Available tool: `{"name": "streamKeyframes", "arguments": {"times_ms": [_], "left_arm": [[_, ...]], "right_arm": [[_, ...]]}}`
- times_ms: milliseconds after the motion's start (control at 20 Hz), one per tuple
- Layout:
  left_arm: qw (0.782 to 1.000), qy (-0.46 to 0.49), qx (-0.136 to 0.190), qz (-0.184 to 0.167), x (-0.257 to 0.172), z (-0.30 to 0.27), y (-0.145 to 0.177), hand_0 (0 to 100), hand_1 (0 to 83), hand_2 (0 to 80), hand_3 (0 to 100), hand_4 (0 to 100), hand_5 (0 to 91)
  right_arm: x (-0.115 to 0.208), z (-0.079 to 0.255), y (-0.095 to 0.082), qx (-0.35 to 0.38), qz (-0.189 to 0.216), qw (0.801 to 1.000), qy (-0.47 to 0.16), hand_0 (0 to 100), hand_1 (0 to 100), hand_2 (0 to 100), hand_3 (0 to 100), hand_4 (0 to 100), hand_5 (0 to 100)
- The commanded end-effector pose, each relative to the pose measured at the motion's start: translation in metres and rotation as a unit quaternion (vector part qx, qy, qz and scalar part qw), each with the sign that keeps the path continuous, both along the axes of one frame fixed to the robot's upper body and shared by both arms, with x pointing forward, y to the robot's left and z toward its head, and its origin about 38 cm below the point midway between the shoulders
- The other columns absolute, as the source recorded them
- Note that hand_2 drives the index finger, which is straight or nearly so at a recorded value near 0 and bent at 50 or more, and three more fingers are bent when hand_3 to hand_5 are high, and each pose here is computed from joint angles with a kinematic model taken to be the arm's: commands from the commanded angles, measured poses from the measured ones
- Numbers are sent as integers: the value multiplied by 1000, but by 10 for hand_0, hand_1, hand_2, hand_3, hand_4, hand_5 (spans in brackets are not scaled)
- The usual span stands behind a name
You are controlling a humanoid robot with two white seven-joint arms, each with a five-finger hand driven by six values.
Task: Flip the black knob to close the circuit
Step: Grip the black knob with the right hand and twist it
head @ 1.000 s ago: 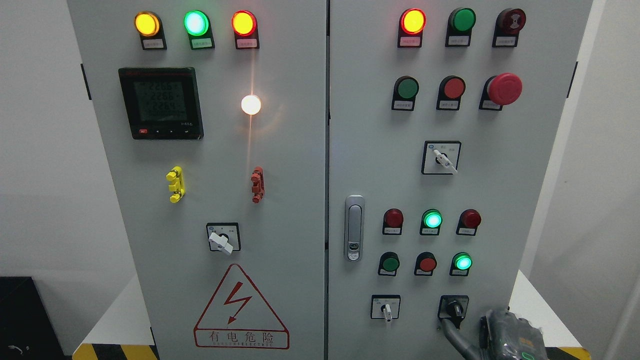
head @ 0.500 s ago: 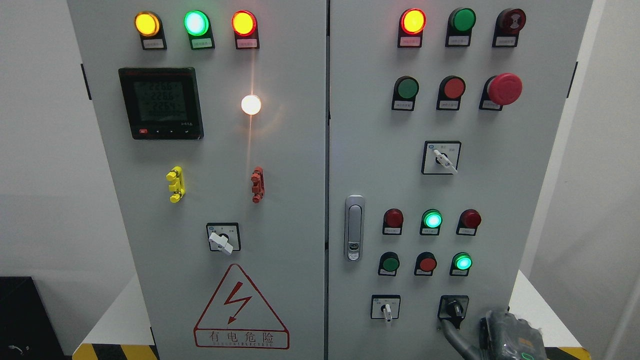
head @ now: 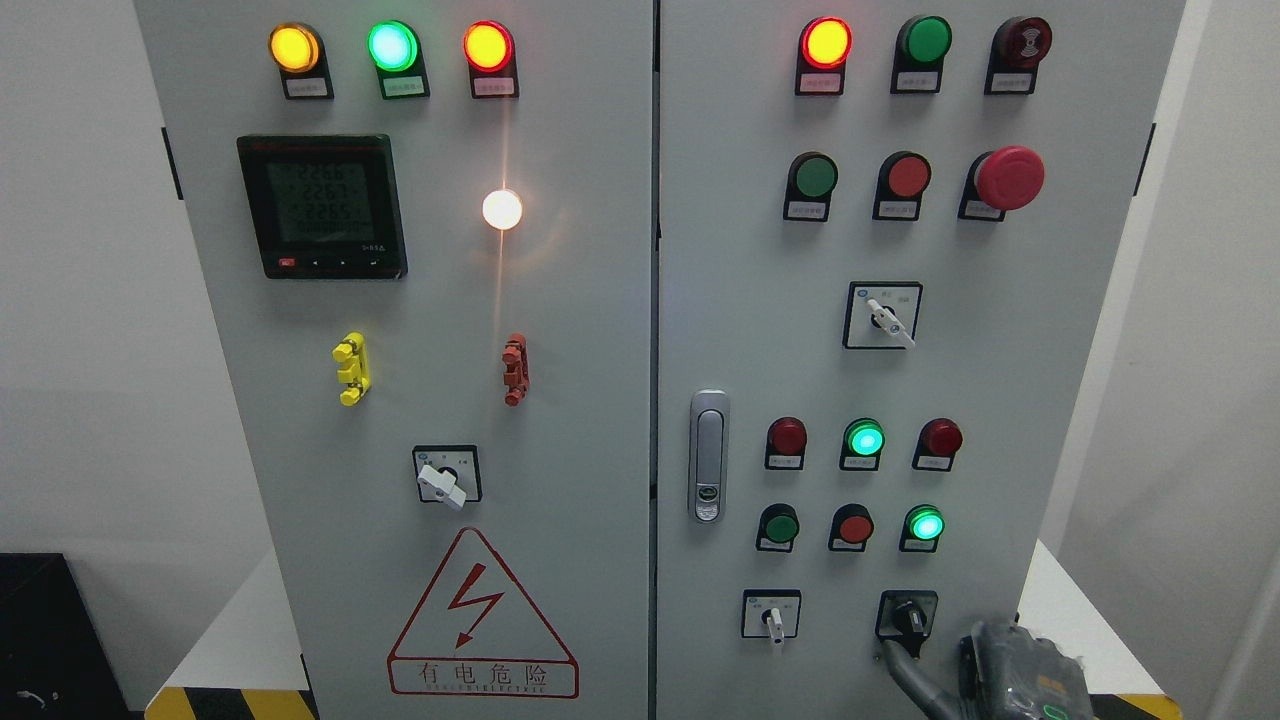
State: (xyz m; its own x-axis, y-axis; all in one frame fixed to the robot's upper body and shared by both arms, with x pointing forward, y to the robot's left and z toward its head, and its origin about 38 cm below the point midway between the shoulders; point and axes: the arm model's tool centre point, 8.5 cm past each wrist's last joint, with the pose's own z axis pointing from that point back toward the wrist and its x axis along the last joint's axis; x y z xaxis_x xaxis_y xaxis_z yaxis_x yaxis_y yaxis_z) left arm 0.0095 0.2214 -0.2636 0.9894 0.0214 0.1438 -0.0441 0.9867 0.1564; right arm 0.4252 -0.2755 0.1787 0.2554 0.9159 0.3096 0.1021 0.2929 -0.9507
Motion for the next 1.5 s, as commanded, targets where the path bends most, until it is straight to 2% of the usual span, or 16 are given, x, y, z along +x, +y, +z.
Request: {"name": "streamKeyframes", "arguments": {"times_ms": [0, 1450], "left_arm": [[1000, -1, 0, 0, 0, 0, 0, 120, 556, 0, 0, 0, 0], [1000, -1, 0, -1, 0, 0, 0, 120, 556, 0, 0, 0, 0]], "right_arm": [[-3, -1, -17, 6, -23, 1000, 0, 0, 0, 891, 1000, 917, 910], [-6, 5, -22, 12, -27, 999, -14, 0, 0, 892, 1000, 917, 909]]}}
